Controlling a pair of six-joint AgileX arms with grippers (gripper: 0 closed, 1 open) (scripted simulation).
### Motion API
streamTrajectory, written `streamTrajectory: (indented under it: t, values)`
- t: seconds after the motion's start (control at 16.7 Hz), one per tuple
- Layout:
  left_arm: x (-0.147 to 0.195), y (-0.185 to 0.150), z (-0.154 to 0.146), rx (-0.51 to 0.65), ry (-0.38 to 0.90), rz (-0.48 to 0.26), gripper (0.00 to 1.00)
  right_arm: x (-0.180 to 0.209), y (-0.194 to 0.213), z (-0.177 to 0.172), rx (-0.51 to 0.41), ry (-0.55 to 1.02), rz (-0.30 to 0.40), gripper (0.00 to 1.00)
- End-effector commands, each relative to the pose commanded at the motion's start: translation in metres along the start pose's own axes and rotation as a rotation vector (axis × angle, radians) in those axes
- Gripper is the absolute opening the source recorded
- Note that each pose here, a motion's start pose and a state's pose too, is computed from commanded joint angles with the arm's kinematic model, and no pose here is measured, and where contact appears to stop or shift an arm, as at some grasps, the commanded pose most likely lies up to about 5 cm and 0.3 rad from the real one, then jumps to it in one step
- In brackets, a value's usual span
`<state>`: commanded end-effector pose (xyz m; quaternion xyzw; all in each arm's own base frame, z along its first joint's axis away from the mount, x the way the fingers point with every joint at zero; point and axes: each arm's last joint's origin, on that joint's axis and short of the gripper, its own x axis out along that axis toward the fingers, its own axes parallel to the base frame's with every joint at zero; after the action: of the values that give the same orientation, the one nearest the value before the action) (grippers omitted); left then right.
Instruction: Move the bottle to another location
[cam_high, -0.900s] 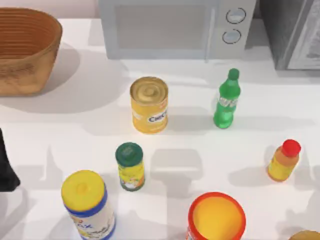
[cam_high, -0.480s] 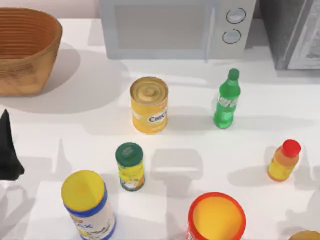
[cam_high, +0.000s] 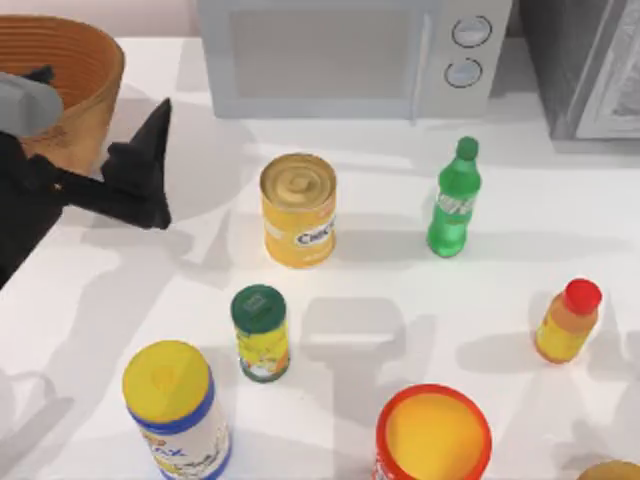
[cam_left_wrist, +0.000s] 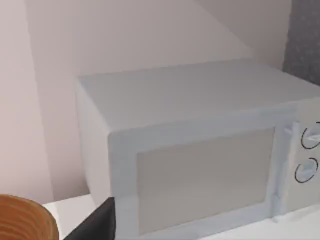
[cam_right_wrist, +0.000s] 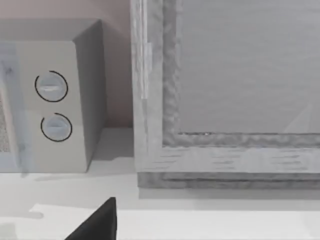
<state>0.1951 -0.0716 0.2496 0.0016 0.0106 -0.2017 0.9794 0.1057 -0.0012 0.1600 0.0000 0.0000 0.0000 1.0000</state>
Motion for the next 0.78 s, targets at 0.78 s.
streamTrajectory:
  t: [0.78]
  values:
    - [0.146,-0.141,-0.123,0.083,0.367,-0.392,1.00,0.000,0.000,0.000,0.000,0.000,0.000,1.00]
